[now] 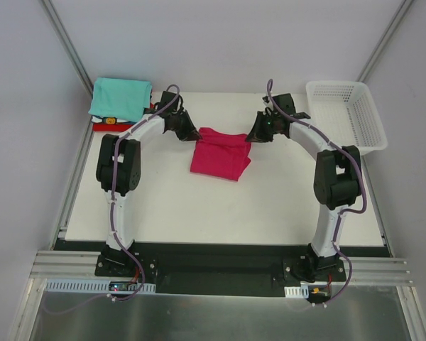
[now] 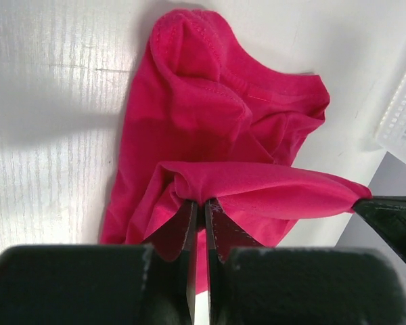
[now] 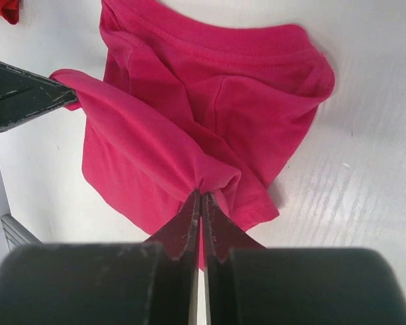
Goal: Fold and stack the t-shirts
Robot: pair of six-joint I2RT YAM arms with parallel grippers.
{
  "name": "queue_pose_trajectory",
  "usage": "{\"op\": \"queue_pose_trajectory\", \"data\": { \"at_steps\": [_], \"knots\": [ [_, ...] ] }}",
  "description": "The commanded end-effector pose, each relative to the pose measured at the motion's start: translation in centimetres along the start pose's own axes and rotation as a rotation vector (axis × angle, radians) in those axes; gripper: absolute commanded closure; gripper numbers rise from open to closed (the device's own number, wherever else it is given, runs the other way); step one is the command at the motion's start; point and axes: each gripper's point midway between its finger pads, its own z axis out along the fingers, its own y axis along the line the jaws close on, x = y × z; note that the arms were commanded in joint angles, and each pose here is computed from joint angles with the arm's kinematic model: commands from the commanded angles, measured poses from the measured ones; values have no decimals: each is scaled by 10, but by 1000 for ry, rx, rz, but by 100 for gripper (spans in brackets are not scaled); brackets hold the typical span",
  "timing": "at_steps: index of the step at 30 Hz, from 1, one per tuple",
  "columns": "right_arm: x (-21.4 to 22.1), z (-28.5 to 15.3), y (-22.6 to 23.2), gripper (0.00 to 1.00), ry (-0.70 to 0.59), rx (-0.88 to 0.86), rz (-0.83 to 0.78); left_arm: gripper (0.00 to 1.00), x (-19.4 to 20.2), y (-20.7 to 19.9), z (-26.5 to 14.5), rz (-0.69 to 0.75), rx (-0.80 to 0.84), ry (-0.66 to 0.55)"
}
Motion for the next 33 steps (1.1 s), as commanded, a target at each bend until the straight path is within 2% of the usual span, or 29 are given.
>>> {"op": "queue_pose_trajectory", "data": {
  "at_steps": [1,4,5,6,7,8,9,11,13,14,18,22,29,31,33],
  "knots": [
    [-20,-3,-7,99,-70,-16,-48,99,-34,-8,-10,71,23,-103],
    [-24,0,-10,98,-72,-18,-44,96,-43,-13,-9,80,37,-117],
    [-26,0,-11,94,-74,-18,-45,92,-45,-15,-8,82,41,-121],
    [-27,0,-10,91,-73,-19,-53,68,-46,-16,-7,85,46,-118],
    [-28,1,-10,87,-74,-17,-58,59,-46,-16,-6,86,47,-119],
    [-29,1,-11,76,-78,-15,-65,53,-47,-15,-6,85,44,-123],
    [-30,1,-11,69,-82,-17,-73,39,-48,-15,-6,88,41,-131],
    [-34,1,-11,48,-93,-12,-91,22,-51,-14,-8,91,34,-144],
    [-37,0,-8,47,-103,-27,-120,7,-54,-15,-10,105,32,-161],
    [-39,-3,-6,44,-110,-35,-131,3,-56,-18,-14,119,35,-174],
    [-48,-15,10,41,-164,-75,-201,1,-62,-30,-32,167,48,-220],
    [-37,-28,31,40,-153,-138,-224,1,-48,-36,-50,181,74,-218],
    [12,-53,57,38,-115,-211,-169,1,21,-39,-75,209,136,-111],
    [35,-59,56,38,-91,-224,-122,1,45,-48,-82,236,161,-81],
    [58,-57,46,39,-64,-227,-69,1,73,-40,-78,231,164,-12]
  ]
}}
